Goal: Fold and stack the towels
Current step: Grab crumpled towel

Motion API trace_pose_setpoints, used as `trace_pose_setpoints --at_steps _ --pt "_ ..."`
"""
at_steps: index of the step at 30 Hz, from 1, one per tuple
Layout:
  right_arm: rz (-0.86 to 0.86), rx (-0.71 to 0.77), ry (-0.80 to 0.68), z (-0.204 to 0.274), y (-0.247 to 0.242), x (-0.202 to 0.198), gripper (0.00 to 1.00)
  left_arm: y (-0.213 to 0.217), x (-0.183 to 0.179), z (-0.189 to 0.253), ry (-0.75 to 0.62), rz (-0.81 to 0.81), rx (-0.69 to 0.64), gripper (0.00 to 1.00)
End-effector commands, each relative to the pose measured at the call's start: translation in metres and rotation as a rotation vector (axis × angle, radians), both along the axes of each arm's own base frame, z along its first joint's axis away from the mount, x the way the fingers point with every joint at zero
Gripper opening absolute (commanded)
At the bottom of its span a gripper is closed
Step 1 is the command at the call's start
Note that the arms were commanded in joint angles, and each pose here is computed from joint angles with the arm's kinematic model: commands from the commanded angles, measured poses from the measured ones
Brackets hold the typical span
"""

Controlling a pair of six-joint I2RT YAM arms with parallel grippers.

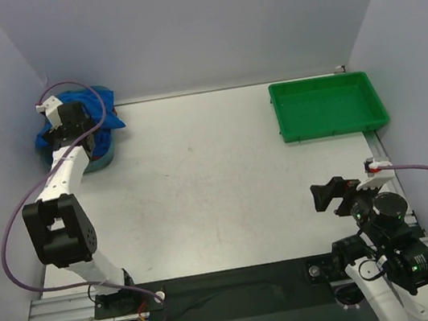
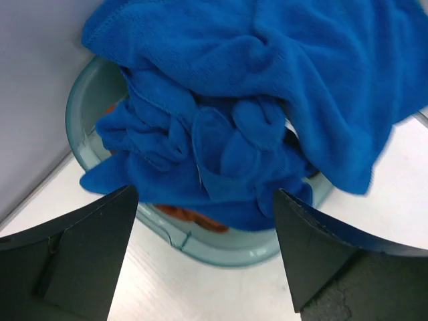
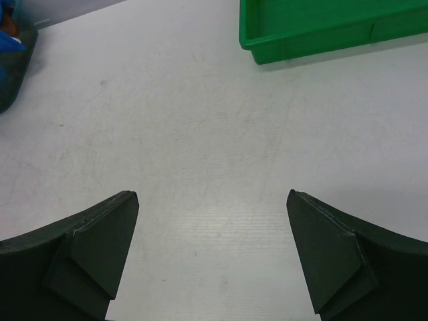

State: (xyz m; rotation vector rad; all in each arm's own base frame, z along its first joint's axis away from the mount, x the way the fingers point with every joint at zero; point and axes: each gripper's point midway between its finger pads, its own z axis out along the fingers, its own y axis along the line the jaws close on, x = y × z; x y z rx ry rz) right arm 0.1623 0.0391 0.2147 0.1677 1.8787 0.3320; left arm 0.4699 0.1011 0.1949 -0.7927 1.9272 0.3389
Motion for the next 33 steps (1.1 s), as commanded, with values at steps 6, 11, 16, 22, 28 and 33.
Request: trace_pose_setpoints --at_steps 6,11,16,22,28,33 --pt "0.060 0.014 0.039 -0.004 0.013 0.009 1.00 0.022 0.061 0.019 -0.134 -0.017 0.042 0.91" --pt "0.079 0.011 0.062 -0.008 0.017 0.010 1.00 0.019 0.072 0.032 -0.218 -0.021 0.017 0.91" --pt "0.079 0.007 0.076 -0.011 0.017 0.011 1.00 0.018 0.086 0.064 -0.379 -0.018 -0.002 0.91" --pt "0.080 0.005 0.084 -0.012 0.017 0.012 1.00 0.023 0.114 0.040 -0.314 -0.002 -0.002 0.90" --pt "0.077 0.005 0.093 -0.014 0.017 0.013 1.00 0.024 0.131 0.028 -0.290 -0.007 -0.014 0.65" --pt "0.078 0.007 0.095 -0.014 0.017 0.013 1.00 0.029 0.131 0.017 -0.242 0.002 -0.022 0.49"
